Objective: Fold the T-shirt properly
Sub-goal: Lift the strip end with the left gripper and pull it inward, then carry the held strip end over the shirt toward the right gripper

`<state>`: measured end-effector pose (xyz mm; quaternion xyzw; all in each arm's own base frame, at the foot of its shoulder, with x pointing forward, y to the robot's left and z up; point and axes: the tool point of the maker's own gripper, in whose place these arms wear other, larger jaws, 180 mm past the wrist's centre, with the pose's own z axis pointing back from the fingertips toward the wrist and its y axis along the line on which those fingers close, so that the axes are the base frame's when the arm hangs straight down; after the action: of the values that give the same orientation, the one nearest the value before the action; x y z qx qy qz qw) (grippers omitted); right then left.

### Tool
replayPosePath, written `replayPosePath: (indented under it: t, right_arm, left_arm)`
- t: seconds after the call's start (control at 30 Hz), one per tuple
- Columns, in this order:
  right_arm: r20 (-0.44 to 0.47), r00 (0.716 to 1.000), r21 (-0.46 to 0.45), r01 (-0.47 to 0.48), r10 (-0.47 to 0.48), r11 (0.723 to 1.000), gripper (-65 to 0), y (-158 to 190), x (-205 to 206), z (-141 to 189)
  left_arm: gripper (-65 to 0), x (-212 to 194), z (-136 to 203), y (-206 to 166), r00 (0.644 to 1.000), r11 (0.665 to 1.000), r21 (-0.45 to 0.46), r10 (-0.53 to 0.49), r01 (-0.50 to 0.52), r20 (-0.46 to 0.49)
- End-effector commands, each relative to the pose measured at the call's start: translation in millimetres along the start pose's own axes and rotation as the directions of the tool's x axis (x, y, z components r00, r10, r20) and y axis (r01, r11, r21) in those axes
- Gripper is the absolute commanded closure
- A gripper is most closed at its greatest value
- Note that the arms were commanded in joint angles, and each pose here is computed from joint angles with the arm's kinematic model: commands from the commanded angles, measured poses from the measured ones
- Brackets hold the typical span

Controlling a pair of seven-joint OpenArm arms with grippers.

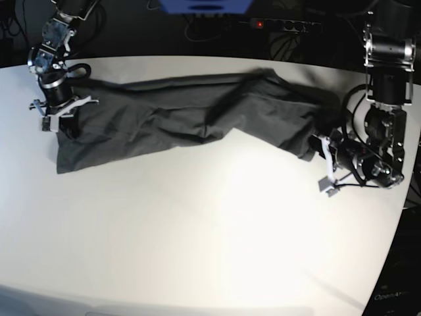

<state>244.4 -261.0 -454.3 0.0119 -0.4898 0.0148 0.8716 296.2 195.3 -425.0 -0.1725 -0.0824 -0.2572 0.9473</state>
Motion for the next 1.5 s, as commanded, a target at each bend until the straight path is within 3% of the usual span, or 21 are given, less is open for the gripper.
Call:
replayPosePath:
  t: [0.0, 0.1, 0.37, 0.5, 0.73, 0.93, 1.27, 1.47]
  right_arm:
    - [-0.283, 0.957, 0.072, -0.050, 0.069, 0.996, -0.6, 18.9, -65.9, 8.1]
    - [-0.319, 0.942, 0.083, -0.076, 0.099, 0.994, -0.6, 20.5, -76.3, 9.9]
    - [-0.313, 0.943, 0.095, -0.091, 0.117, 0.991, -0.6, 28.4, -74.1, 4.5]
    - [-0.311, 0.943, 0.098, -0.091, 0.118, 0.991, -0.6, 30.0, -73.5, 3.6]
    - [-0.310, 0.944, 0.100, -0.087, 0.114, 0.991, -0.6, 32.8, -73.6, 2.8]
    - [-0.314, 0.941, 0.108, -0.098, 0.128, 0.989, -0.6, 37.6, -73.1, -0.4]
    - [-0.319, 0.939, 0.109, -0.098, 0.128, 0.989, -0.6, 37.7, -75.2, 1.1]
    - [-0.322, 0.938, 0.108, -0.099, 0.129, 0.989, -0.6, 37.1, -76.4, 2.2]
  left_arm:
    - [-3.3, 12.1, 19.4, 13.0, 0.999, 0.999, 0.047, -0.025, 0.024, 0.029]
    - [-3.3, 21.0, 34.6, 15.2, 0.996, 0.993, 0.092, -0.077, 0.071, 0.053]
    - [-3.3, 9.0, 75.0, 44.6, 0.993, 0.973, 0.209, -0.109, 0.099, 0.035]
    - [-3.3, 21.9, 88.7, 40.0, 0.984, 0.958, 0.244, -0.168, 0.149, 0.060]
    - [-3.3, 45.2, 88.1, -1.1, 0.958, 0.975, 0.111, -0.213, 0.195, 0.191]
    - [-3.3, 85.5, 108.0, -70.0, 0.872, 0.946, -0.063, -0.266, 0.318, 0.412]
    - [-3.2, 116.6, 62.4, -134.1, 0.845, 0.923, -0.166, -0.231, 0.347, 0.482]
    - [-3.2, 130.9, 41.1, -153.5, 0.849, 0.928, -0.138, -0.245, 0.345, 0.469]
